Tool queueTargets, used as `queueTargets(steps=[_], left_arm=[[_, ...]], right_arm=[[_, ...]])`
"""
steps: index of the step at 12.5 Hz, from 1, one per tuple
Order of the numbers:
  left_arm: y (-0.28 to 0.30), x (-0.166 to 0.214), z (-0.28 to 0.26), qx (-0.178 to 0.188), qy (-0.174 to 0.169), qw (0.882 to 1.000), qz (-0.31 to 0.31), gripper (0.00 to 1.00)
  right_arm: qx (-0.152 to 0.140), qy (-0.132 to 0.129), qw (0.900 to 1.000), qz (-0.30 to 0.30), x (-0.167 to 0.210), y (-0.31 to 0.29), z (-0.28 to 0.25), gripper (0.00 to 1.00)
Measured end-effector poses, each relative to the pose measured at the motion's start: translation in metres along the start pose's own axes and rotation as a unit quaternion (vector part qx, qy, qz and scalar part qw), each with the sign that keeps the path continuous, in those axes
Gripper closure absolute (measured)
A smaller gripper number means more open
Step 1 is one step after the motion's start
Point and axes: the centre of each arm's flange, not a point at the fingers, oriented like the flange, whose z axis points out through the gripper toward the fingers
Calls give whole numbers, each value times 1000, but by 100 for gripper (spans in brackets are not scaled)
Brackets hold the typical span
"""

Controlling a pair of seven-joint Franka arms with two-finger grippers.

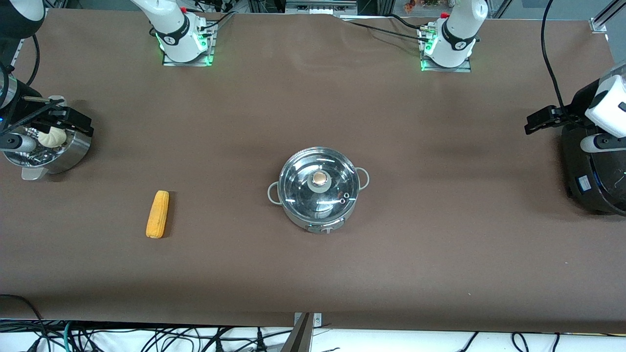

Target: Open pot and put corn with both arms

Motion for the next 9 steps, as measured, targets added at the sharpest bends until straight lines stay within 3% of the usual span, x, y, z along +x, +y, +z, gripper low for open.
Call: queueTargets(steps=[9], left_arm=[[13, -2, 0, 1, -1, 1000, 12, 0]], right_arm=[[0, 1, 1000, 0, 0, 0, 0, 0]])
